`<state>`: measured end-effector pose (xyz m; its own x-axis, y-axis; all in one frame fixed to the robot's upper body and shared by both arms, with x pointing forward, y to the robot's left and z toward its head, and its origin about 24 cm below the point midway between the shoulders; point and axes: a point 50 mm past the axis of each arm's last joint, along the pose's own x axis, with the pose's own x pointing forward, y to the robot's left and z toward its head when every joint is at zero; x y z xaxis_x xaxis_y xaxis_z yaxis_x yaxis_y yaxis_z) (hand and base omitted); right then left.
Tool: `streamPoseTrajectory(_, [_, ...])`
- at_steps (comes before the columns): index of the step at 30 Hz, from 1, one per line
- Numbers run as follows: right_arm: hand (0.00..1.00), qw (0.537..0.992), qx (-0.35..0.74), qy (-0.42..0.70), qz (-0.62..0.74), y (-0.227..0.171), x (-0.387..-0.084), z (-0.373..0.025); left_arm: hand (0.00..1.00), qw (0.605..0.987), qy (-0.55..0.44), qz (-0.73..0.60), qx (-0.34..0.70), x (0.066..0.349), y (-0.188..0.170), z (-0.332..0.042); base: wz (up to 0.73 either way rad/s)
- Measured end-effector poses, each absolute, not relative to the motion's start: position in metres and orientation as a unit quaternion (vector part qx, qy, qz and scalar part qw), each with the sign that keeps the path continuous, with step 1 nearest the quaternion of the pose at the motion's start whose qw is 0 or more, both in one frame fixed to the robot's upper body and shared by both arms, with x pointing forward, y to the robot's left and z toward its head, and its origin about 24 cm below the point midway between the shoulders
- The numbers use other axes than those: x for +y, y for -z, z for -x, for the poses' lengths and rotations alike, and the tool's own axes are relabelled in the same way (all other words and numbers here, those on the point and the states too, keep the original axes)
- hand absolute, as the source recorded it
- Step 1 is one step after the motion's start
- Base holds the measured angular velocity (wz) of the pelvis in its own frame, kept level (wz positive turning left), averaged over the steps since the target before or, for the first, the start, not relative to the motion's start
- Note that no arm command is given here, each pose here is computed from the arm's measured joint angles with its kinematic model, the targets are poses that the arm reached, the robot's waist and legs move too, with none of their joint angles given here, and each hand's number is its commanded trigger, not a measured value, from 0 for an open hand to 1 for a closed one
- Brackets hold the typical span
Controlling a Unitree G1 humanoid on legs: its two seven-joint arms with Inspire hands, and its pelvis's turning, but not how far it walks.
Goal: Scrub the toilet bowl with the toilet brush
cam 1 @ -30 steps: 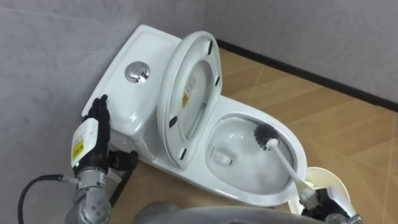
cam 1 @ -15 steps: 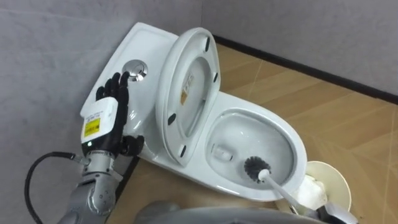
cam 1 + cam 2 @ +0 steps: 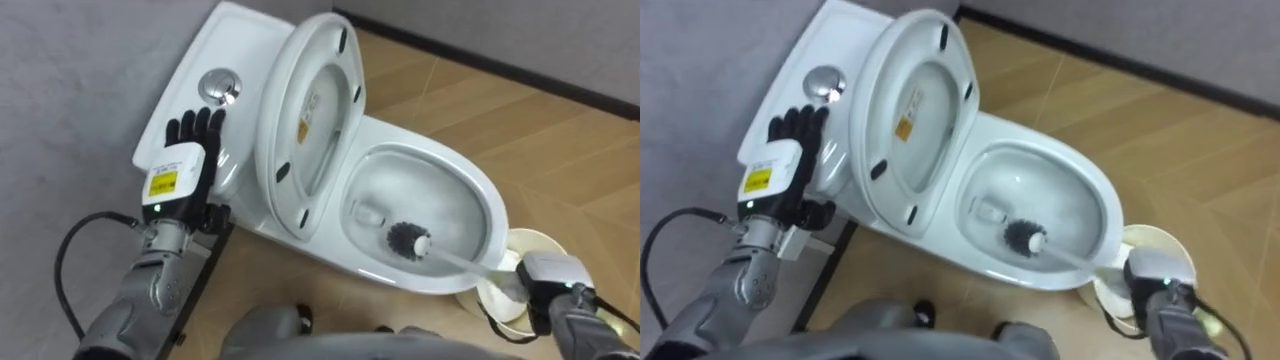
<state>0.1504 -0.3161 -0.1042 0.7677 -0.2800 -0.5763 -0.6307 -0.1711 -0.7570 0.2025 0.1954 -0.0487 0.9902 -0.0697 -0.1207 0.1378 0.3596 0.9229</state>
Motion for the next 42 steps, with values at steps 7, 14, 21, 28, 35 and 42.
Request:
streamPoseTrajectory(7, [1.0, 0.543, 0.12, -0.106, 0.825, 0.056, -0.301, -0.237, 0.0, 0.816, 0.057, -0.573, -0.057, 0.187, 0.023, -0.246, 0.03])
streamPoseTrajectory(14, [1.0, 0.493, 0.036, -0.056, 0.867, 0.01, -0.315, -0.273, 0.0, 0.796, 0.026, -0.588, -0.142, 0.184, -0.004, -0.268, -0.03])
streamPoseTrajectory(21, [1.0, 0.505, 0.015, -0.002, 0.863, -0.008, -0.319, -0.283, 0.0, 0.781, -0.021, -0.593, -0.195, 0.19, -0.024, -0.278, -0.06])
streamPoseTrajectory(28, [1.0, 0.515, 0.002, 0.045, 0.856, -0.027, -0.321, -0.296, 0.0, 0.762, -0.074, -0.604, -0.222, 0.198, -0.04, -0.284, -0.06])
streamPoseTrajectory(35, [1.0, 0.527, 0.025, 0.059, 0.847, -0.028, -0.325, -0.295, 0.0, 0.756, -0.087, -0.612, -0.218, 0.2, -0.041, -0.287, 0.09])
streamPoseTrajectory(42, [1.0, 0.573, 0.09, 0.071, 0.811, -0.017, -0.336, -0.282, 0.0, 0.756, -0.096, -0.613, -0.209, 0.197, -0.039, -0.287, 0.01])
